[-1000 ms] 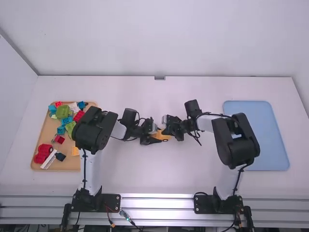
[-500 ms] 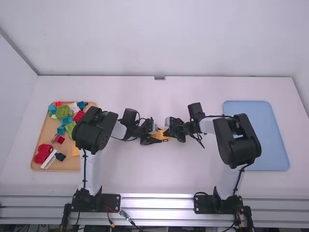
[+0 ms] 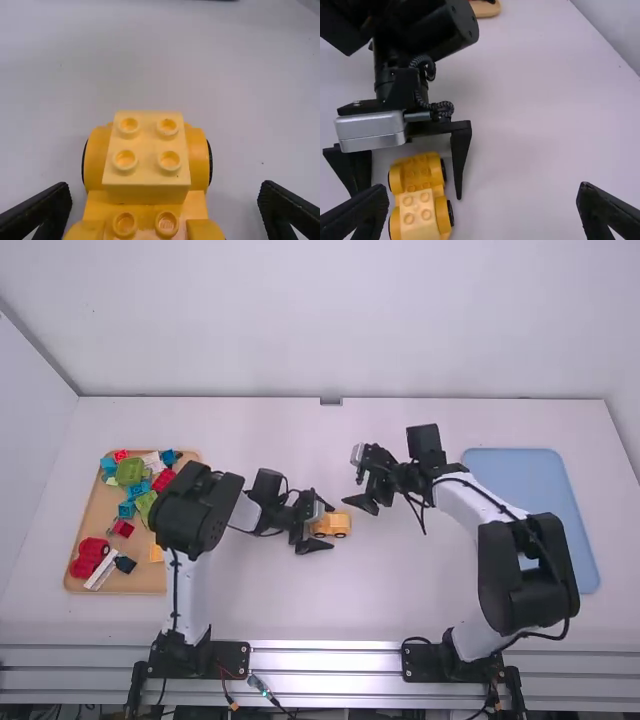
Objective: Assemble lego blocks to make yellow taxi
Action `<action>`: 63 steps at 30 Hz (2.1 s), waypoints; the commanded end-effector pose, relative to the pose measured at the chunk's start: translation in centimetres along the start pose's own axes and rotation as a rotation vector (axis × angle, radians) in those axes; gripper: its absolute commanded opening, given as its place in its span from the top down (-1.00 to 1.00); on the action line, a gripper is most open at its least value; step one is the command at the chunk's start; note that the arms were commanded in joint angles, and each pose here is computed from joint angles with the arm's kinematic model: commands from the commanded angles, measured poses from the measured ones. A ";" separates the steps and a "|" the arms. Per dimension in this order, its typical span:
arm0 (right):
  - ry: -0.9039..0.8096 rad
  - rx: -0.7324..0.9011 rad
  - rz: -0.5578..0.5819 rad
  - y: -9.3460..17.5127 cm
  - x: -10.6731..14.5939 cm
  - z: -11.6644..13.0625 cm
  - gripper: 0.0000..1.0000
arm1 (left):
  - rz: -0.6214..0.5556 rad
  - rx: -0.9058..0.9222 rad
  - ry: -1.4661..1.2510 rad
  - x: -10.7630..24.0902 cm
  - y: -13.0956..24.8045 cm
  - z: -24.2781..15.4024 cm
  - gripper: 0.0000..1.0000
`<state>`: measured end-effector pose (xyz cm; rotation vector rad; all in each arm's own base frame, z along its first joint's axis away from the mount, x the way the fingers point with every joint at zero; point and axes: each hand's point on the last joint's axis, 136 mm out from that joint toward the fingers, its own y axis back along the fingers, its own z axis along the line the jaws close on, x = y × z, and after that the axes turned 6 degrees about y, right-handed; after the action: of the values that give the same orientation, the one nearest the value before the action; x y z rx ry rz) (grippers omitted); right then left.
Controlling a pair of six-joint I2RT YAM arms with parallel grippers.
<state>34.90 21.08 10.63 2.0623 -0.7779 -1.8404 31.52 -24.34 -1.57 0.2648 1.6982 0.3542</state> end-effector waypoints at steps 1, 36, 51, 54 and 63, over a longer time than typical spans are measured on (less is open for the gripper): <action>-0.017 0.008 0.012 -0.1 0.0 -0.2 -0.98 | 0.123 -0.101 0.139 2.7 1.5 0.8 -0.98; -0.062 0.223 -0.002 0.5 -1.2 -5.3 -0.98 | 0.467 -1.627 1.513 10.2 42.3 -6.4 -0.95; -0.082 0.269 0.018 1.1 -1.8 -6.8 -0.98 | 0.527 -1.313 1.495 14.1 39.9 -6.5 -0.26; -0.082 0.269 0.018 1.1 -1.8 -6.8 -0.99 | 0.529 -1.245 1.468 14.4 38.9 -6.2 -0.25; -0.097 0.270 0.016 1.2 -1.8 -6.8 -0.99 | 0.540 -1.213 1.464 15.0 38.5 -6.3 -0.07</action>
<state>40.71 19.93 12.92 2.1036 -1.1228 -1.9314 21.75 16.27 0.28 -0.6548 2.3122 2.2960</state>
